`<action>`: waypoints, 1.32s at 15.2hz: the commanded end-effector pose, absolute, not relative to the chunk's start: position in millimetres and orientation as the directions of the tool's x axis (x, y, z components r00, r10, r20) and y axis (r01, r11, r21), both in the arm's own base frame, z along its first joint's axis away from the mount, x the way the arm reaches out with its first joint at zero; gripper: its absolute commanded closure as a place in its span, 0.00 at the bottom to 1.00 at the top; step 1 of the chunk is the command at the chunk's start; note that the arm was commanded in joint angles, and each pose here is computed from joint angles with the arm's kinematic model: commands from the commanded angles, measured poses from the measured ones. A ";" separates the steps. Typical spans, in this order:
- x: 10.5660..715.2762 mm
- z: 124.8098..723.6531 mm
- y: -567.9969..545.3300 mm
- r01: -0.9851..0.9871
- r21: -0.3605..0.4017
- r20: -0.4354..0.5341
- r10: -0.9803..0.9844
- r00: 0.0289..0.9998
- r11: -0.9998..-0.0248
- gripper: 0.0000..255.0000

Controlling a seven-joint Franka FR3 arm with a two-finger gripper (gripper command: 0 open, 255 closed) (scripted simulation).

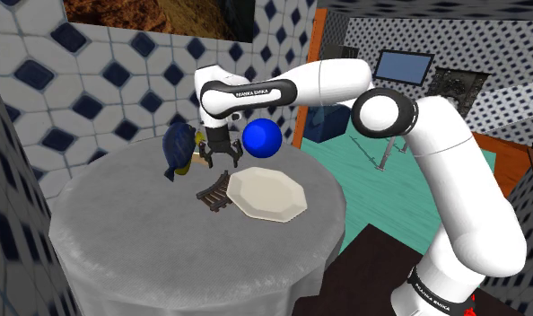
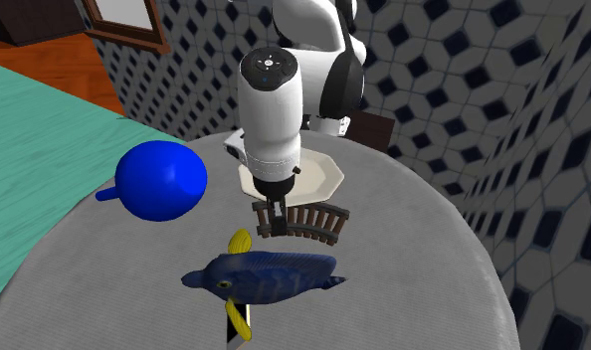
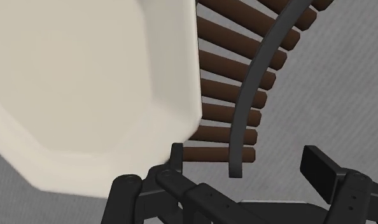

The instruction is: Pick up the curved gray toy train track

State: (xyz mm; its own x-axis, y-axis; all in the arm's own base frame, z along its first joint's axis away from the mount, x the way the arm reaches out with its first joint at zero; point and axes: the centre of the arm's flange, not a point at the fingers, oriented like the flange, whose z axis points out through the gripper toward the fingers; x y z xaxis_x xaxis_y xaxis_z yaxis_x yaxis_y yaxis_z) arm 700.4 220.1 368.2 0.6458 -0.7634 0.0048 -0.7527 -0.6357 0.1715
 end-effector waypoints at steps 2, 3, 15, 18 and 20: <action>700.6 352.6 220.3 -0.754 0.171 0.006 -0.765 0.644 -0.634 0.00; 700.6 347.3 220.3 -0.754 0.171 0.006 -0.765 0.644 -0.634 0.00; 700.9 338.6 220.1 -0.754 0.171 0.006 -0.765 0.644 -0.634 1.00; 700.5 349.6 220.3 -0.754 0.171 0.006 -0.765 0.644 -0.634 1.00; 700.6 360.1 220.3 -0.754 0.171 0.006 -0.765 0.644 -0.634 1.00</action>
State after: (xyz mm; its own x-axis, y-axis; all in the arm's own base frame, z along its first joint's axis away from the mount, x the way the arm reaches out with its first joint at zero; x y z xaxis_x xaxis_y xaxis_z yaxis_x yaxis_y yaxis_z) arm 700.9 220.2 355.1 0.6441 -0.7650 0.0057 -0.7543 -0.6338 0.1713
